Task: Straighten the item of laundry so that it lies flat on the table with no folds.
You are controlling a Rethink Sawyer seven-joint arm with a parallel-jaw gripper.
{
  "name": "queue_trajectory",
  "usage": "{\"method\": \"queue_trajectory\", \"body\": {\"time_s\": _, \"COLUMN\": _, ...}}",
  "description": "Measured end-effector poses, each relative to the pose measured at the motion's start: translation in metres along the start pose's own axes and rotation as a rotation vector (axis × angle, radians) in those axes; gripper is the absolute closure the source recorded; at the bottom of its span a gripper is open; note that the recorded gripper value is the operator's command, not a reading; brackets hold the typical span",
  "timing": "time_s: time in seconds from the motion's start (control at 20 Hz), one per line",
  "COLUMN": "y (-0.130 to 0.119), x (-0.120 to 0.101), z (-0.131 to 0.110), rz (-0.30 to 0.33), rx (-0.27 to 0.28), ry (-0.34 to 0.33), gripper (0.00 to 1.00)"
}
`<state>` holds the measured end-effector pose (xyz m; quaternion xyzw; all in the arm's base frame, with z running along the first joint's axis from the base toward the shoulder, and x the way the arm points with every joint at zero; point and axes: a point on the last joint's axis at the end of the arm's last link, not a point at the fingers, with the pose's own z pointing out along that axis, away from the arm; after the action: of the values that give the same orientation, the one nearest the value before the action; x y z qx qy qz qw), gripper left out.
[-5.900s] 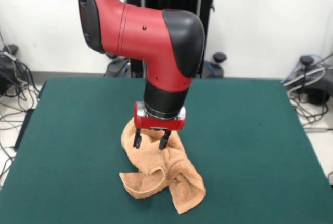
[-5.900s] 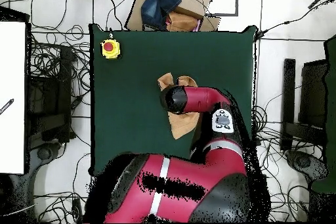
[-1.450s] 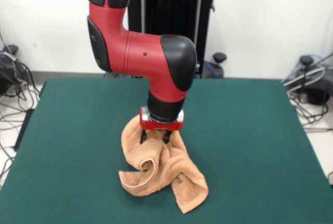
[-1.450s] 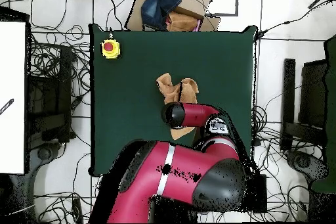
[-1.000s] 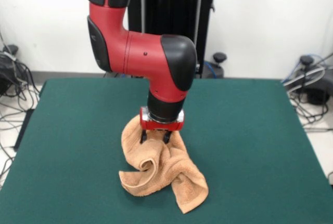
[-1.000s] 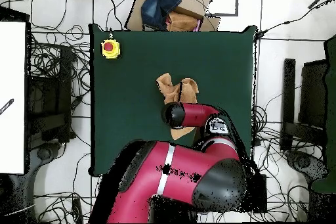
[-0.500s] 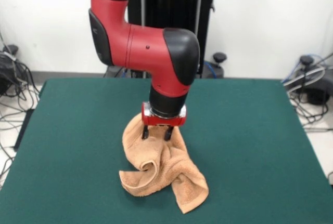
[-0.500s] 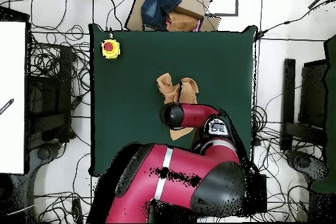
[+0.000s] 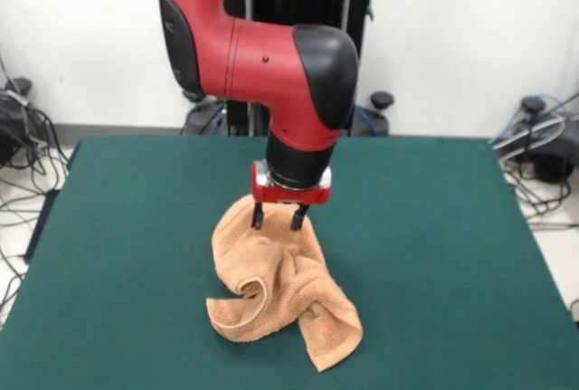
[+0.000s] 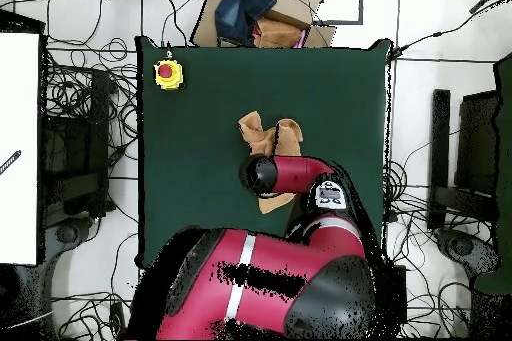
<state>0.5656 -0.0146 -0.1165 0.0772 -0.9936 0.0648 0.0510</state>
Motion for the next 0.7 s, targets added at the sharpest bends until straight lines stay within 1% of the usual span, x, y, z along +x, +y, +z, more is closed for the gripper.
{"method": "queue_trajectory", "body": {"time_s": 0.25, "y": 0.004, "x": 0.0, "z": -0.014, "rz": -0.008, "rx": 0.0, "ry": 0.025, "gripper": 0.0}}
{"method": "queue_trajectory", "body": {"time_s": 0.7, "y": 0.003, "x": 0.001, "z": -0.031, "rz": -0.008, "rx": -0.002, "ry": 0.062, "gripper": 0.0}}
